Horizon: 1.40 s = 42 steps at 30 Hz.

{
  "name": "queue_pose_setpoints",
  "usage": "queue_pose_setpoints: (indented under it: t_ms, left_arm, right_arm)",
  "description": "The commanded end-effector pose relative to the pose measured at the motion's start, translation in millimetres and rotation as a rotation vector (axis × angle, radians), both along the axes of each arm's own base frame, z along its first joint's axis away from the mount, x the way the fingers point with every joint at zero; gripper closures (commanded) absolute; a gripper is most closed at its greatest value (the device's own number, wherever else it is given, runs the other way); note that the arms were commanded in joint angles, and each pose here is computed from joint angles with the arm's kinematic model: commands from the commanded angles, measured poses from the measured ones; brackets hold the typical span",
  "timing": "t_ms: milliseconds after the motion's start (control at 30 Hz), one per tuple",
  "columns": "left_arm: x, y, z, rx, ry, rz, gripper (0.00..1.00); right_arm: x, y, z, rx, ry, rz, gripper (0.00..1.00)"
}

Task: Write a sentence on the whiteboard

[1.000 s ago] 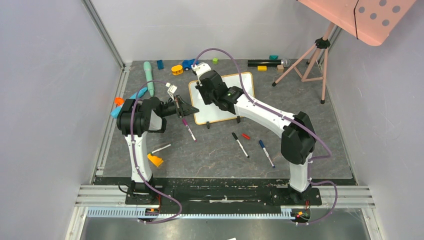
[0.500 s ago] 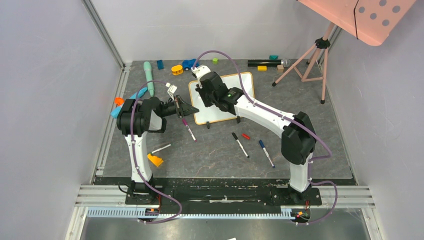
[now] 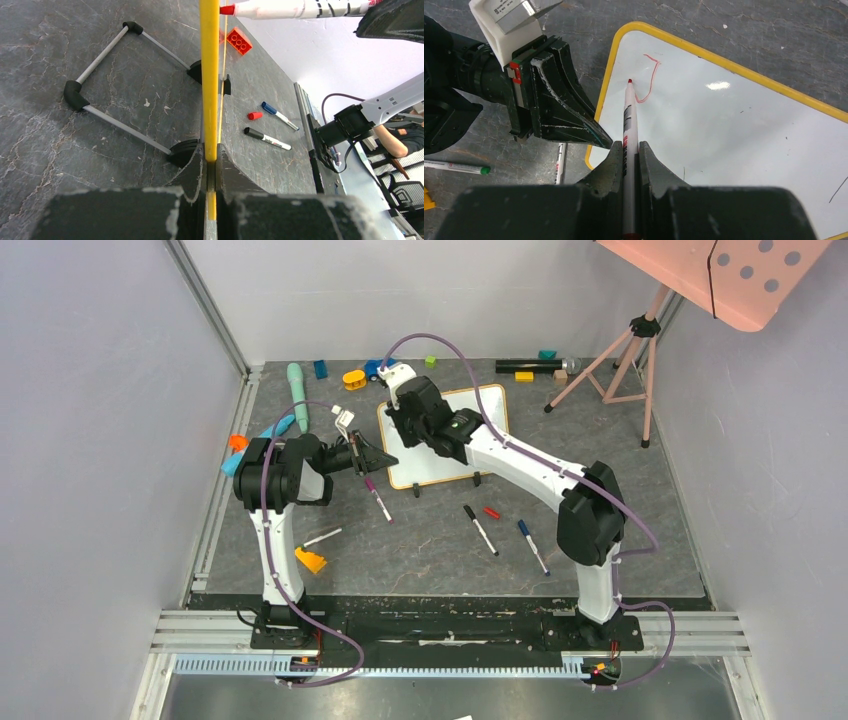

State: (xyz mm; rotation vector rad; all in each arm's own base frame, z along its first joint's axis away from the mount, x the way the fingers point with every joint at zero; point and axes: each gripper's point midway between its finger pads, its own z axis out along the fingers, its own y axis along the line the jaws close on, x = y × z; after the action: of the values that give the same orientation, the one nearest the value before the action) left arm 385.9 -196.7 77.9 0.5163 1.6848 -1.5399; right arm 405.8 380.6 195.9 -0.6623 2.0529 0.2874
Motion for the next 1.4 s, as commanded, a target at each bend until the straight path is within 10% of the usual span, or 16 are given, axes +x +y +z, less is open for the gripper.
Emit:
queue_pose_setpoints:
  t_ms: [0,1367]
  left_arm:
    - [-17.2,-8.9,-3.0,0.016,-0.087,-0.1,0.98]
    - [-17.2,-8.9,-2.9,0.015,-0.084,-0.1,0.98]
  right_arm:
    - [2.3,-0.4,23.7,0.039,-0.04,0.019,1.0]
    - [11.9,-24.9,37.1,0.042,-0.108,-0.059,1.0]
